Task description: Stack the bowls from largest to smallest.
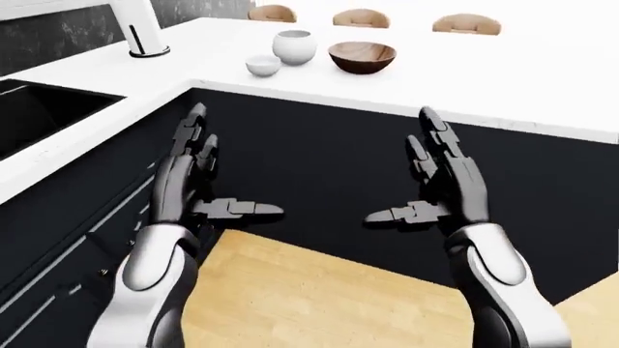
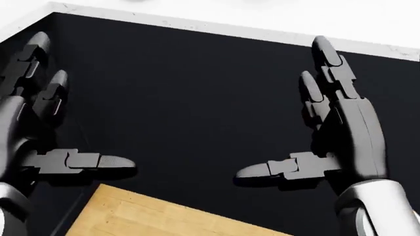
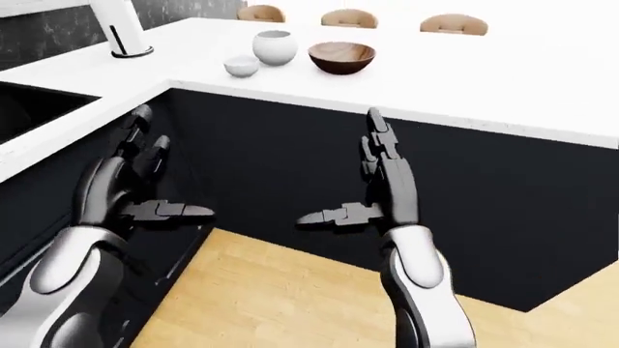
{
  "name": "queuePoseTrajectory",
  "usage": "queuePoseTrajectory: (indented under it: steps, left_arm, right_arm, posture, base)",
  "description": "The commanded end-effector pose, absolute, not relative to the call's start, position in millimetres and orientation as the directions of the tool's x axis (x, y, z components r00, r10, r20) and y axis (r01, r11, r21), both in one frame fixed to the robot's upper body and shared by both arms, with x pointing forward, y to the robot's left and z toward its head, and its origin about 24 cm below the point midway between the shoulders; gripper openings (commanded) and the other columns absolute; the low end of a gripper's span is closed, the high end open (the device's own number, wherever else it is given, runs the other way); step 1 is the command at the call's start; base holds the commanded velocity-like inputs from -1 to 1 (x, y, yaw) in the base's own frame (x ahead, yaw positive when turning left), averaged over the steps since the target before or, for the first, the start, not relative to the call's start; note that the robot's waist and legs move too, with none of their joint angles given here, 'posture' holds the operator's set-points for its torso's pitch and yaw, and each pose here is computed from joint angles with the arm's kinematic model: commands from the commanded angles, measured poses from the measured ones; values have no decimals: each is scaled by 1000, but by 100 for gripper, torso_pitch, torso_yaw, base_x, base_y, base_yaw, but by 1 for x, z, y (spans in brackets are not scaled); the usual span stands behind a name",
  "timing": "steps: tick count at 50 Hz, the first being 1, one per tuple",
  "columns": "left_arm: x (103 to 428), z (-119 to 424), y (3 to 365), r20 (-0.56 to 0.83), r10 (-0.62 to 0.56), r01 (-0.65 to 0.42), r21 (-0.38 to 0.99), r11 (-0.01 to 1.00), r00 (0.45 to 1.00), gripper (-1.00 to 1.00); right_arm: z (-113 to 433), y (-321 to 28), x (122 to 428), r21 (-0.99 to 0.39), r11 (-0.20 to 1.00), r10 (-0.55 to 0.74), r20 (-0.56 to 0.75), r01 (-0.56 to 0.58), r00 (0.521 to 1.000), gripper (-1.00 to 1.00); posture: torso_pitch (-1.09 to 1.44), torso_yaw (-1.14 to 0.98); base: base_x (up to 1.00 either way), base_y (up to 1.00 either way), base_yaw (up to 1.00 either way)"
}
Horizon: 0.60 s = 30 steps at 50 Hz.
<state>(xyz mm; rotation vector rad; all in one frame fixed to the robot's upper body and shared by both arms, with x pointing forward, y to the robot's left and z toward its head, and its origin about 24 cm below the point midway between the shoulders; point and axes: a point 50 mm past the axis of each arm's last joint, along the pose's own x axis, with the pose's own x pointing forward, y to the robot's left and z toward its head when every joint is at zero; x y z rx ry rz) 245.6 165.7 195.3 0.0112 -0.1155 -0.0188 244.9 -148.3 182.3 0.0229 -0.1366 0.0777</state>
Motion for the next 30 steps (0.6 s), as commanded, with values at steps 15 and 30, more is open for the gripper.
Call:
queuePoseTrajectory:
  steps: [15,30]
  left_arm:
    - [235,232,176,226,10,-14,15,1000,974,100]
    - [240,246,169,237,-8,0,31,1000,971,100]
  right_arm:
    - [228,-133,237,-29,991,133,271,-130,953,100]
    - [242,-144,236,-20,993,120,302,-119,946,100]
  posture:
    - [0,0]
    - [0,0]
  base:
    - [37,35,20]
    - [77,17,0]
